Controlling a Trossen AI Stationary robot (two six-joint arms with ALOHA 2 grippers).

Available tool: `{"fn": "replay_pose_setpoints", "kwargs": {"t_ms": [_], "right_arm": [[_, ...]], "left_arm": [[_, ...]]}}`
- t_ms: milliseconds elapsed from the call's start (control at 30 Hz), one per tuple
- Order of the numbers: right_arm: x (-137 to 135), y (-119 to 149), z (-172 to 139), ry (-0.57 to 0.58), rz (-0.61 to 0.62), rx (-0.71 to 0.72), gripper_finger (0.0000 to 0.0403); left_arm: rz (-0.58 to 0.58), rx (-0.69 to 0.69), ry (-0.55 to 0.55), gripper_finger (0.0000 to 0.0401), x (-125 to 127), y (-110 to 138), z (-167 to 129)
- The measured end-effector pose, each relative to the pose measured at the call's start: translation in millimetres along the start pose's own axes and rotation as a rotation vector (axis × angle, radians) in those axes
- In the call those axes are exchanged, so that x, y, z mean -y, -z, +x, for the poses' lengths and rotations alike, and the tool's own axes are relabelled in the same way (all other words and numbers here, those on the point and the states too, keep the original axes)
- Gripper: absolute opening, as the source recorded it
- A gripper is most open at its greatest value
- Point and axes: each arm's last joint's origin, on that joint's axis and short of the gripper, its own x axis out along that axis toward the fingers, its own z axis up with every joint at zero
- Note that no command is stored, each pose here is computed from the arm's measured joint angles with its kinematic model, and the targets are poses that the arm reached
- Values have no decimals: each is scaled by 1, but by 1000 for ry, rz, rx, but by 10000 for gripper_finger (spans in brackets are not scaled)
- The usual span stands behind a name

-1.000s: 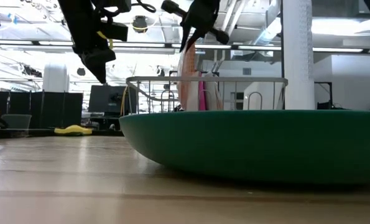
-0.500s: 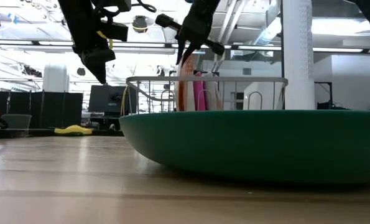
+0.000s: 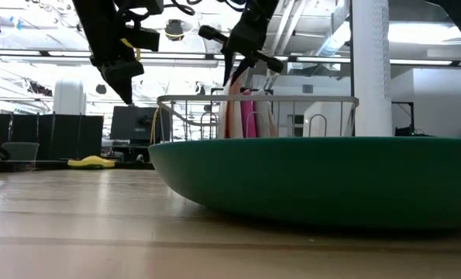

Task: Sort dishes
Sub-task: Put the orange plate into the dish rack, then adjust the dish rack

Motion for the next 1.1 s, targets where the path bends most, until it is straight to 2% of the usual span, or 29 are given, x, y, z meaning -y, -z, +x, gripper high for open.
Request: {"fn": "replay_pose_setpoints", "kwargs": {"t_ms": [467, 700, 833, 967, 1033, 1100], "right_arm": [[0, 4, 0, 13, 105, -6, 43], [8, -3, -16, 25, 104, -94, 80], [21, -5, -39, 78, 171, -186, 111], [30, -10, -79, 114, 284, -199, 140], [31, -14, -102, 115, 366, -173, 150], [29, -19, -127, 116, 501, -142, 157]], "left_arm": [[0, 1, -1, 62, 0, 0, 0], [4, 2, -3, 62, 0, 0, 0], [5, 2, -3, 62, 0, 0, 0], [16, 4, -1, 62, 1, 0, -1], [21, 6, 2, 62, 1, 1, -1], [26, 5, 5, 62, 1, 1, -2]]}}
